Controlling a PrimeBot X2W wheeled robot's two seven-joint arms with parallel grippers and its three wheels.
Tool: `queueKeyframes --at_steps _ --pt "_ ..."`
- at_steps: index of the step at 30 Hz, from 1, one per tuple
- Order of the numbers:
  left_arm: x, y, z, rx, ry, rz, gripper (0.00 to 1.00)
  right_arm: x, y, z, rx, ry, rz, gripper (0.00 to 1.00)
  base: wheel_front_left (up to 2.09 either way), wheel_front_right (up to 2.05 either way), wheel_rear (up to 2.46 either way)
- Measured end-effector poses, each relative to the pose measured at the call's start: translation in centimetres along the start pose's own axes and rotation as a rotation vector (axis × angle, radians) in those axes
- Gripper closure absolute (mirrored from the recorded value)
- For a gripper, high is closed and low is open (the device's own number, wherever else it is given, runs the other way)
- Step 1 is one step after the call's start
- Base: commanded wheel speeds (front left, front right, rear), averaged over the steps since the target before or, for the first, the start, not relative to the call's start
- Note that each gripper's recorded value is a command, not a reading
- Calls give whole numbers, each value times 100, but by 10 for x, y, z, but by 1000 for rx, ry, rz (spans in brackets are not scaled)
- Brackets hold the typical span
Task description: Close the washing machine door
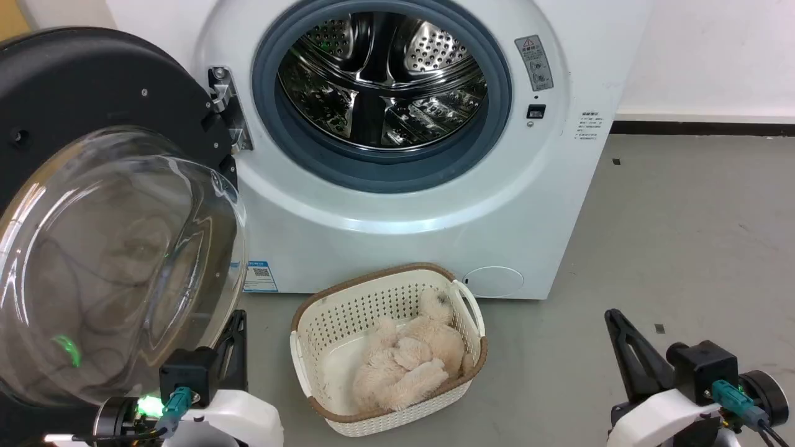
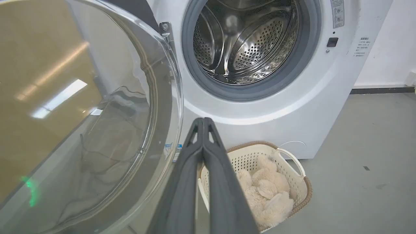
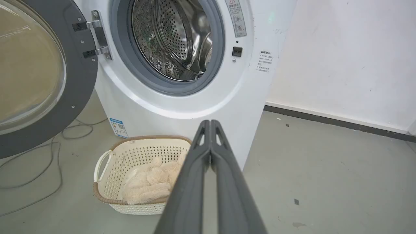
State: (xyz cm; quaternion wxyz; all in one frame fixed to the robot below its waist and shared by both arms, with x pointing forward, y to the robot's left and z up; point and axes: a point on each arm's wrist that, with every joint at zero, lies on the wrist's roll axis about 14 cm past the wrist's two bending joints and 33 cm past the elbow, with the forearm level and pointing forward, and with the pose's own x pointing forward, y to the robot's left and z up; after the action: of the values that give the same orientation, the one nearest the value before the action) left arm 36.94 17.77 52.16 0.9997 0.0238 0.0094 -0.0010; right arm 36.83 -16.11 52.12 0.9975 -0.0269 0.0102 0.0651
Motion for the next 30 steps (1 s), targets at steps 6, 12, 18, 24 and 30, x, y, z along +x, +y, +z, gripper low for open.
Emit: queueKeyframes --at_steps 6,12,18,24,30 --pt "0 0 -1 0 2 -2 0 0 0 -1 0 2 0 0 0 0 0" --pt "0 -1 0 0 -3 -4 0 0 0 0 7 -2 1 0 0 0 0" --pt "-1 -1 1 0 -15 -4 0 0 2 1 20 -15 6 0 0 0 0" --pt "-2 0 2 -7 -24 2 0 2 5 2 30 -26 17 0 0 0 0" --pt "-5 4 4 -9 -37 14 0 5 11 3 39 -37 35 0 0 0 0"
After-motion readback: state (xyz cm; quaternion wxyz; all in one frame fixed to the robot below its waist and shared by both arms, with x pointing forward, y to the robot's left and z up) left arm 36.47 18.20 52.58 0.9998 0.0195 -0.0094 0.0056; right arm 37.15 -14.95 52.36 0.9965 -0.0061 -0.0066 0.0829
